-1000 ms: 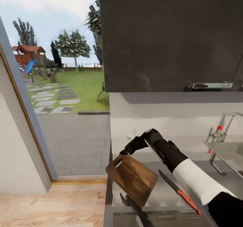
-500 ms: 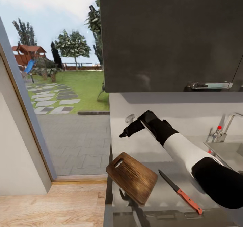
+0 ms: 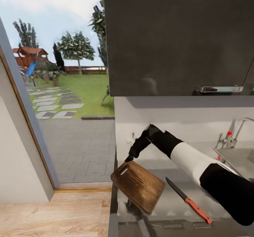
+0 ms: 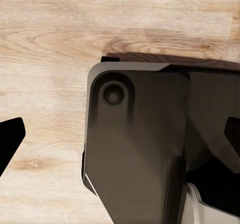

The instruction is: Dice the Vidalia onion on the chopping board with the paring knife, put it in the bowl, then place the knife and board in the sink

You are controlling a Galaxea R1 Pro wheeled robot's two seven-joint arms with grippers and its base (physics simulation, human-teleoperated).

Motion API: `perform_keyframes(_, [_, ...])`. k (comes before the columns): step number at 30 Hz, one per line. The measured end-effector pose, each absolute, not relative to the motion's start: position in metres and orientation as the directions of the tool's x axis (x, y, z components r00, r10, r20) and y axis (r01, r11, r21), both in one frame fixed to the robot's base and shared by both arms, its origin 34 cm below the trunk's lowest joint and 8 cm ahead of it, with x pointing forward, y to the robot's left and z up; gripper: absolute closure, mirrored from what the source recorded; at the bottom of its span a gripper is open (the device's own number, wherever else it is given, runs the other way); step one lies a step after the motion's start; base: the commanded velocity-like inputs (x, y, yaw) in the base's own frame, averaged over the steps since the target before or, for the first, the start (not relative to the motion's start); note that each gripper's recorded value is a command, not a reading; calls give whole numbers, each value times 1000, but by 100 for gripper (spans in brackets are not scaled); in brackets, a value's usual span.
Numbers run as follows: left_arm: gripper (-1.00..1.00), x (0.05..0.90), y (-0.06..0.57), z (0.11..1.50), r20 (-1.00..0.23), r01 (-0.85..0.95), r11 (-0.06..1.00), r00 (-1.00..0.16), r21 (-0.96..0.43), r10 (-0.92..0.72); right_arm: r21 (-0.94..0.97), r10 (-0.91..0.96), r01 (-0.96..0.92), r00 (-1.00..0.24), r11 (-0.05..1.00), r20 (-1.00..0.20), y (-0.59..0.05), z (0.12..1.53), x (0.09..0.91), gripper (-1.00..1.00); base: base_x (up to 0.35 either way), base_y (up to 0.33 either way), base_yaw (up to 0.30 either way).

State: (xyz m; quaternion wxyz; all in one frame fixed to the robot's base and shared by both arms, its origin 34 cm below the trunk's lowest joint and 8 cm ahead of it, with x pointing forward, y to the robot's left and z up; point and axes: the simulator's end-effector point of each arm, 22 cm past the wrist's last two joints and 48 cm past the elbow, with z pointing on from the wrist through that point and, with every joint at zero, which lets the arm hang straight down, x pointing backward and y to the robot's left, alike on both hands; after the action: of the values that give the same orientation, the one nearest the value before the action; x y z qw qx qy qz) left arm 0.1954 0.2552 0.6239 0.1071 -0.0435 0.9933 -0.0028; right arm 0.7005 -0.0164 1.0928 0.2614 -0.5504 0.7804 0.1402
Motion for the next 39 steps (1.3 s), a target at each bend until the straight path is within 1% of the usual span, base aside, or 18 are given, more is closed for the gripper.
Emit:
perform_keyframes(9, [-100,195,255,624,-213,-86,996,-973,-15,-87,-65,-793,-931,-269,360,-547,-46,1068,707,-100,0,0,0])
perform_keyframes(17, [-100,195,255,624,-213,-86,996,-973,-15,-87,-70,-793,-932,-261,355,-551,-54,1062,709,-100,0,0,0])
perform_keyframes(39, [-100,189,255,622,-195,-86,996,-977,-13,-87,-49,-790,-938,-261,344,-555,-47,1052,708,-100,21,0,0])
